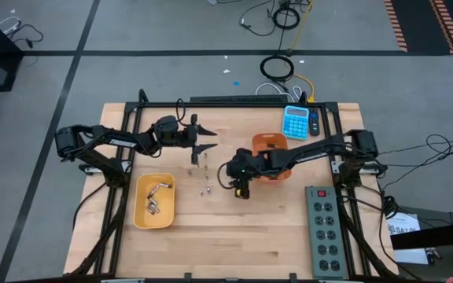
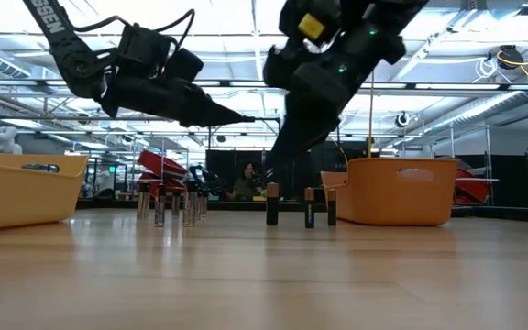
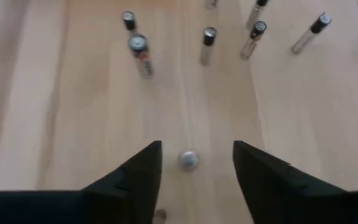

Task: Sort batteries
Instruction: Put the black brown battery into the orange bin

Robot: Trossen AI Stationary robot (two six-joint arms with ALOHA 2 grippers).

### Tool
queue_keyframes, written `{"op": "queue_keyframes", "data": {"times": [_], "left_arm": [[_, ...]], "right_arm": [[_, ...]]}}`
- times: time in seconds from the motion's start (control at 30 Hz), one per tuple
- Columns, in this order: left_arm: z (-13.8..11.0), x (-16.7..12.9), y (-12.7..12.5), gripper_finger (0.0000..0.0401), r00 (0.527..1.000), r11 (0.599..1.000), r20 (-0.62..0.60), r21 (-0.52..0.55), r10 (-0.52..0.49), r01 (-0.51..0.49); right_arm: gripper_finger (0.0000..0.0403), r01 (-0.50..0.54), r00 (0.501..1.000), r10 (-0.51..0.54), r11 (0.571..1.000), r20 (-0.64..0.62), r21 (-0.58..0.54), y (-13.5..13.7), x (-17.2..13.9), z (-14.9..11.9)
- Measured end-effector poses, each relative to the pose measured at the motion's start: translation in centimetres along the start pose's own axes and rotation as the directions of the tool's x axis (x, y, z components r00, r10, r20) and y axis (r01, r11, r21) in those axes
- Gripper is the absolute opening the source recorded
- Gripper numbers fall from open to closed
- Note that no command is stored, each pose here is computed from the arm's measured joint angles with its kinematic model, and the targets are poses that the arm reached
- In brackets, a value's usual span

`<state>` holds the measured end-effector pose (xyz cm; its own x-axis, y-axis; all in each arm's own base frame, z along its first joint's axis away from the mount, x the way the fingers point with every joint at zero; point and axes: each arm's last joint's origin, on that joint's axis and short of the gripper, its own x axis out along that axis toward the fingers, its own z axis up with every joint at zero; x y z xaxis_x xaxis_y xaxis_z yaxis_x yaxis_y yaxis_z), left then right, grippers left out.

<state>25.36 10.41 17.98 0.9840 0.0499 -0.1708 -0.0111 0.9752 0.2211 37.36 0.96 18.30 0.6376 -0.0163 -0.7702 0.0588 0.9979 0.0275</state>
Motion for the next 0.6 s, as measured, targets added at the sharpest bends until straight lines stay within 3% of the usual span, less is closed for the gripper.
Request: {"op": "queue_keyframes", "data": {"times": [0.13,0.27,0.6], "left_arm": [[0.2,0.1,-0.1,0.0192,0.998,0.998,-0.008,0.006,0.064,-0.064],[0.3,0.2,-0.3,0.0192,0.998,0.998,-0.005,-0.011,0.064,-0.064],[0.5,0.3,-0.6,0.0192,0.993,0.993,-0.002,-0.036,0.115,-0.115]], "right_arm": [[0.0232,0.017,0.999,-0.017,1.000,-0.035,-0.013,0.5,1.5,-0.1],[0.0243,0.022,0.991,-0.023,1.000,-0.129,-0.009,0.5,3.1,-0.3],[0.0177,0.043,0.965,-0.045,0.999,-0.259,-0.013,0.0,5.1,-0.3]]}}
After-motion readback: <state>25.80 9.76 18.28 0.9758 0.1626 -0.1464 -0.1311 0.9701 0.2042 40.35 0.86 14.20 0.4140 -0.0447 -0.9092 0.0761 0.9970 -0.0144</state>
